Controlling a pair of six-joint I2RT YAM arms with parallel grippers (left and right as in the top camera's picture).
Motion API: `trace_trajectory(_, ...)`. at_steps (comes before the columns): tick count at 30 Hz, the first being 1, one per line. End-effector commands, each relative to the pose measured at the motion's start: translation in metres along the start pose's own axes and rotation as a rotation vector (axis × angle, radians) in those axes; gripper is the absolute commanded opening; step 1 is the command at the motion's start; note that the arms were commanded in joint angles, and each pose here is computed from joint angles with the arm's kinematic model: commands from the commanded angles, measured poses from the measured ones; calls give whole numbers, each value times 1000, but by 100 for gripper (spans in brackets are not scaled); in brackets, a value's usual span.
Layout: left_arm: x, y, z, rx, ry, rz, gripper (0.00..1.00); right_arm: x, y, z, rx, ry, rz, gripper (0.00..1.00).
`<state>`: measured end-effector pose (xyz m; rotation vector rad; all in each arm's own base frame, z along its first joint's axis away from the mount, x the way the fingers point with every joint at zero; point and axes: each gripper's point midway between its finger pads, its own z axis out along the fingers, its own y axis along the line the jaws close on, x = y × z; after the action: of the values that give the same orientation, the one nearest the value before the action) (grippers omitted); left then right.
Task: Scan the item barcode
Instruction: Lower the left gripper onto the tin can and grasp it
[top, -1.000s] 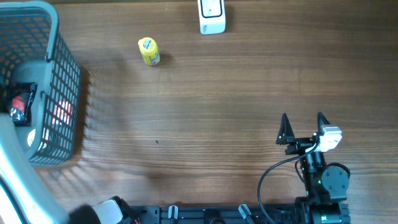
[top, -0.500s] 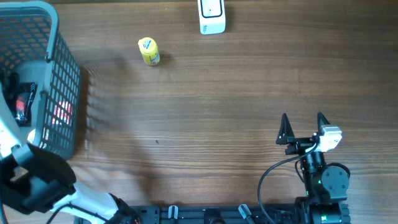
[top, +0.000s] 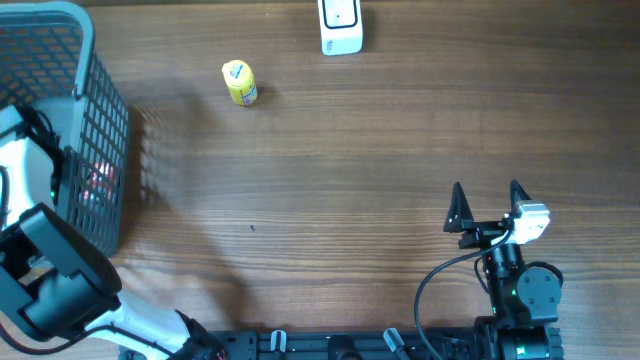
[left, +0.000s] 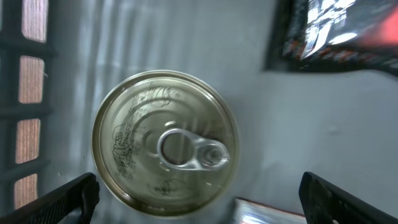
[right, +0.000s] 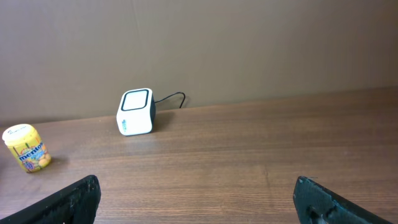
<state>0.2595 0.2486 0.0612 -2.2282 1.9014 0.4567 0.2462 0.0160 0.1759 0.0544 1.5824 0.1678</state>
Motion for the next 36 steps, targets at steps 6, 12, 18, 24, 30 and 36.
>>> trace_trajectory(6, 9, 5, 13, -16, 3, 21, 100, 3, 2, 0, -15, 3, -4, 100)
trace_trajectory(12, 12, 5, 24, 2, -6, 37, 100, 3, 2, 0, -15, 3, -4, 100)
trace_trajectory(18, 19, 8, 39, 11, -16, 71, 100, 3, 2, 0, -15, 3, -5, 100)
trace_trajectory(24, 13, 8, 39, 9, -49, 63, 100, 3, 2, 0, -15, 3, -4, 100)
trace_trajectory(30, 6, 9, 41, 12, -57, 37, 100, 3, 2, 0, -15, 3, -4, 100)
trace_trajectory(36, 1, 13, 43, 6, -56, 15, 100, 3, 2, 0, -15, 3, -4, 100)
